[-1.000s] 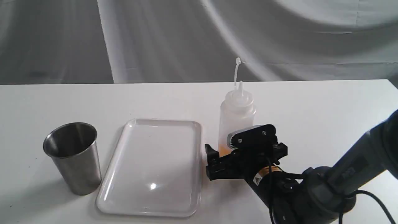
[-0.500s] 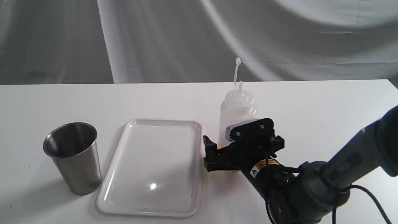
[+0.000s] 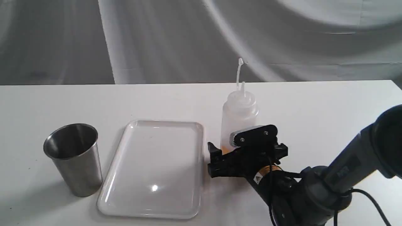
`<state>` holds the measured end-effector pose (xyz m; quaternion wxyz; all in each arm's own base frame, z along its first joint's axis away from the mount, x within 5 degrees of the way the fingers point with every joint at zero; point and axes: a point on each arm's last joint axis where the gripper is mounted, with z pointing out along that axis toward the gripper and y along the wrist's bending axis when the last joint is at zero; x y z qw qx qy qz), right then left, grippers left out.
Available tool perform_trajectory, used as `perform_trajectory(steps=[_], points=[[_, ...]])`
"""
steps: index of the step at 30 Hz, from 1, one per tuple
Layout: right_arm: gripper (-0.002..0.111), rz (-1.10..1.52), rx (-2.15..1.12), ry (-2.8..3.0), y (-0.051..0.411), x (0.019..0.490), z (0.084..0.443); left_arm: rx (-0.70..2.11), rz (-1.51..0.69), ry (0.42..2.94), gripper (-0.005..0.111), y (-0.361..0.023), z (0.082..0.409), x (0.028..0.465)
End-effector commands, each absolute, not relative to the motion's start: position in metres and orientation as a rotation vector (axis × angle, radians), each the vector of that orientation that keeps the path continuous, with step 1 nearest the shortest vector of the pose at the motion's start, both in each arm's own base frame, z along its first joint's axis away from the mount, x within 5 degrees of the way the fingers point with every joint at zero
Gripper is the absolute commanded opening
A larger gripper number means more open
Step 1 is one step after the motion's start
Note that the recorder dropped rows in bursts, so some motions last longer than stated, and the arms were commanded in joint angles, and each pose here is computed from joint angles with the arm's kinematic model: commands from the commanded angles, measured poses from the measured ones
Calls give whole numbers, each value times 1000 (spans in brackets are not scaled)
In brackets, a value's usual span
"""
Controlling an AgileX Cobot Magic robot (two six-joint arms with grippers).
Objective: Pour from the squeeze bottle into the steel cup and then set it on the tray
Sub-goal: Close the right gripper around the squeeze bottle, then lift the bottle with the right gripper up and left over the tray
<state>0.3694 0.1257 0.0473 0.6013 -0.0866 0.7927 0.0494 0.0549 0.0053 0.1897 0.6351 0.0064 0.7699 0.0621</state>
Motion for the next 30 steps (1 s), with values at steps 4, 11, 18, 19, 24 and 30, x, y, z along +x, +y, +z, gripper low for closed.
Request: perform_trajectory(steps=[4,11,18,19,24,30], points=[[67,117,-198,1795,124,372,52,9,141,1751,8,5,189,55],[54,117,-197,1791,124,372,52,9,141,1751,8,5,189,55],[35,141,-236,1756,128,373,62,9,141,1751,8,5,189,55],[32,145,-242,1749,129,373,64,9,141,1751,8,5,189,55],[10,141,-247,1678,130,376,89,9,141,1751,8,5,189,55],[0,107,-276,1589,130,377,123,9,141,1751,8,5,189,55]])
